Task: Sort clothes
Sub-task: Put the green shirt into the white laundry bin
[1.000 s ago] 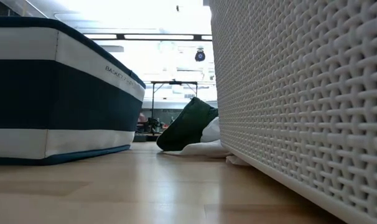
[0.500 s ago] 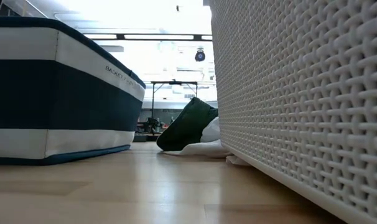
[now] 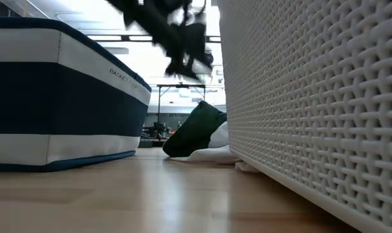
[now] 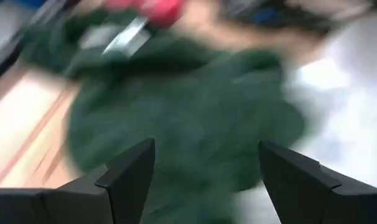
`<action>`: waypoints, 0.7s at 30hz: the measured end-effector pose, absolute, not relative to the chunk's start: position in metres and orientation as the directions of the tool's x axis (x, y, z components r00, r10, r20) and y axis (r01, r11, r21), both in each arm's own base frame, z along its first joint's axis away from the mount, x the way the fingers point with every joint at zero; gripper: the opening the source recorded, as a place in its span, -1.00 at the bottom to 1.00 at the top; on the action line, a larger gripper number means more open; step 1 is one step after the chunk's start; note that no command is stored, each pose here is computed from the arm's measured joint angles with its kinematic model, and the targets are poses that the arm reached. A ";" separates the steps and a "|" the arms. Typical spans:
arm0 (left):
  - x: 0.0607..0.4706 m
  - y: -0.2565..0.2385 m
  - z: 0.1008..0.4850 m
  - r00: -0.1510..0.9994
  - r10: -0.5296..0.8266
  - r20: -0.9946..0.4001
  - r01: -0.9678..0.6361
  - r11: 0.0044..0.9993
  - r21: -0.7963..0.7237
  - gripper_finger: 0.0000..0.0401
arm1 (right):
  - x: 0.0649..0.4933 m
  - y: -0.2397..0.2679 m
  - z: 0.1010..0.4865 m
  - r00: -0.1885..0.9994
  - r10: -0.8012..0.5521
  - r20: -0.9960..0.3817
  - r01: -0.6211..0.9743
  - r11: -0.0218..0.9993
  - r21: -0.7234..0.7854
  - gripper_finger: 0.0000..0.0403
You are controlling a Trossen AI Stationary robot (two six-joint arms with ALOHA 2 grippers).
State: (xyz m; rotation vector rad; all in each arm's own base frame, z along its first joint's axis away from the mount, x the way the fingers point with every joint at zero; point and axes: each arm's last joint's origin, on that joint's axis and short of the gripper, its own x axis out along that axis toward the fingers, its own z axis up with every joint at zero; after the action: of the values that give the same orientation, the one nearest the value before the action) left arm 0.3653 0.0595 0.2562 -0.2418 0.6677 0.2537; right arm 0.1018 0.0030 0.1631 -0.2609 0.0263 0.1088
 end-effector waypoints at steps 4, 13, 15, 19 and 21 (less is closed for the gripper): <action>0.365 0.086 0.211 0.704 0.203 -0.680 -0.384 0.915 -0.124 0.35 | 0.102 0.003 0.163 0.994 0.104 -0.041 -0.111 0.960 -0.256 -1.00; 0.397 0.124 0.170 0.671 0.140 -0.728 -0.264 0.963 -0.058 0.35 | 0.102 0.003 0.163 0.994 0.104 -0.040 -0.110 0.960 -0.256 -1.00; 0.404 0.125 0.163 0.668 0.102 -0.737 -0.231 0.970 -0.075 0.35 | 0.102 0.003 0.163 0.994 0.104 -0.040 -0.111 0.960 -0.256 -1.00; 0.413 0.125 0.158 0.712 0.044 -0.700 -0.177 0.977 -0.119 0.35 | 0.102 0.003 0.163 0.994 0.104 -0.040 -0.111 0.960 -0.256 -1.00; 0.415 0.125 0.151 0.705 0.040 -0.708 -0.178 0.977 -0.121 0.35 | 0.102 0.003 0.163 0.994 0.104 -0.040 -0.111 0.960 -0.256 -1.00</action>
State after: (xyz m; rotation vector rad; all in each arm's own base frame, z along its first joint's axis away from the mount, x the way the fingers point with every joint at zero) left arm 0.4147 0.1251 0.1513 -0.1858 0.7806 0.1218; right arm 0.1018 0.0030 0.1631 -0.2607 0.0266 0.1088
